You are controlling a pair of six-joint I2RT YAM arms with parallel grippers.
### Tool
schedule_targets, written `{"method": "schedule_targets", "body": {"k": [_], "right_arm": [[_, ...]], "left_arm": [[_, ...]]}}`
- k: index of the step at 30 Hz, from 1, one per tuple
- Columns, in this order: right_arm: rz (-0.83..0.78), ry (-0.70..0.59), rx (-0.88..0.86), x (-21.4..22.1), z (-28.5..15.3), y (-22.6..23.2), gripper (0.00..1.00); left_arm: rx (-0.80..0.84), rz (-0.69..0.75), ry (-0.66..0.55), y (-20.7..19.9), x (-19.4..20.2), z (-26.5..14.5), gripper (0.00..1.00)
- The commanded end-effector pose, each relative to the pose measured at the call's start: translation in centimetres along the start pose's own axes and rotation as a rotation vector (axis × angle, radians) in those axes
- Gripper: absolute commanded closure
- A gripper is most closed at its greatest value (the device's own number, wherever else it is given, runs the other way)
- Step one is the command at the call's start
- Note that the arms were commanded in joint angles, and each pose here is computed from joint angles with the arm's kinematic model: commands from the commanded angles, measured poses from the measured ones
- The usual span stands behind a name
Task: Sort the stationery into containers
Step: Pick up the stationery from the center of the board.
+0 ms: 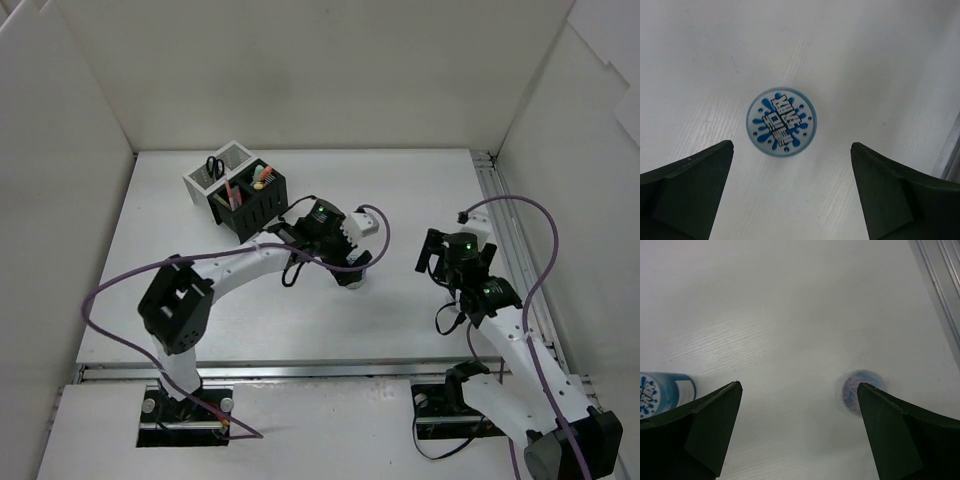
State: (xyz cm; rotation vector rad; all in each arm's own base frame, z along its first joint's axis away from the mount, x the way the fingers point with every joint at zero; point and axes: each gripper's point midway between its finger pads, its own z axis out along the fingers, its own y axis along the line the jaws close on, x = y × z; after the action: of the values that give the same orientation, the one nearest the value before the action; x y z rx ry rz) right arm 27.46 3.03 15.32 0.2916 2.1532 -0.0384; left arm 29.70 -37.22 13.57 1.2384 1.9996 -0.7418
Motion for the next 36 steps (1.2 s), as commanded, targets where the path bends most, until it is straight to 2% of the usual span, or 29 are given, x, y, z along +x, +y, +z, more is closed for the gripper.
{"method": "schedule_targets", "body": {"k": [1, 6, 11, 12, 13, 15, 22, 25, 27, 31, 32, 33, 36], "right_arm": [[0.11, 0.013, 0.154, 0.8, -0.1, -3.4, 0.02], [0.144, 0.006, 0.166, 0.9, -0.6, -4.6, 0.02], [0.151, -0.011, 0.162, 0.7, -1.0, -5.0, 0.02], [0.154, -0.015, 0.166, 0.7, -1.1, -5.2, 0.02], [0.156, -0.018, 0.167, 0.7, -1.2, -5.3, 0.02], [0.157, -0.022, 0.173, 0.7, -1.2, -5.5, 0.02], [0.145, -0.014, 0.175, 1.0, -1.4, -5.6, 0.02], [0.149, -0.02, 0.176, 0.9, -1.5, -5.7, 0.02], [0.146, -0.017, 0.177, 1.0, -1.5, -5.7, 0.02], [0.145, -0.036, 0.198, 0.7, -1.7, -6.2, 0.02], [0.148, -0.043, 0.2, 0.6, -1.8, -6.3, 0.02], [0.151, -0.046, 0.199, 0.6, -1.8, -6.3, 0.02], [0.151, -0.052, 0.201, 0.5, -1.9, -6.3, 0.02]], "left_arm": [[-0.086, 0.041, 0.078, 1.1, -0.4, 1.2, 0.01], [-0.176, 0.05, 0.179, 1.6, 1.1, 3.7, 0.0], [-0.248, 0.035, 0.197, 2.4, 1.2, 4.1, 0.0], [-0.257, 0.035, 0.192, 2.6, 1.2, 4.2, 0.02], [-0.266, 0.03, 0.187, 2.7, 1.2, 4.2, 0.1], [-0.268, 0.031, 0.175, 2.7, 0.9, 4.1, 0.15], [-0.181, 0.039, 0.146, 1.7, 0.3, 5.6, 0.04], [-0.155, 0.04, 0.133, 1.4, 0.0, 6.1, 0.05], [-0.141, 0.043, 0.118, 1.2, -0.5, 6.3, 0.13], [-0.134, 0.041, 0.106, 1.0, -0.8, 6.3, 0.67], [-0.132, 0.038, 0.111, 0.9, -0.7, 6.2, 0.72], [-0.139, 0.03, 0.109, 1.3, -0.7, 5.9, 0.82], [-0.15, 0.023, 0.086, 1.6, -1.4, 4.6, 0.84]]}}
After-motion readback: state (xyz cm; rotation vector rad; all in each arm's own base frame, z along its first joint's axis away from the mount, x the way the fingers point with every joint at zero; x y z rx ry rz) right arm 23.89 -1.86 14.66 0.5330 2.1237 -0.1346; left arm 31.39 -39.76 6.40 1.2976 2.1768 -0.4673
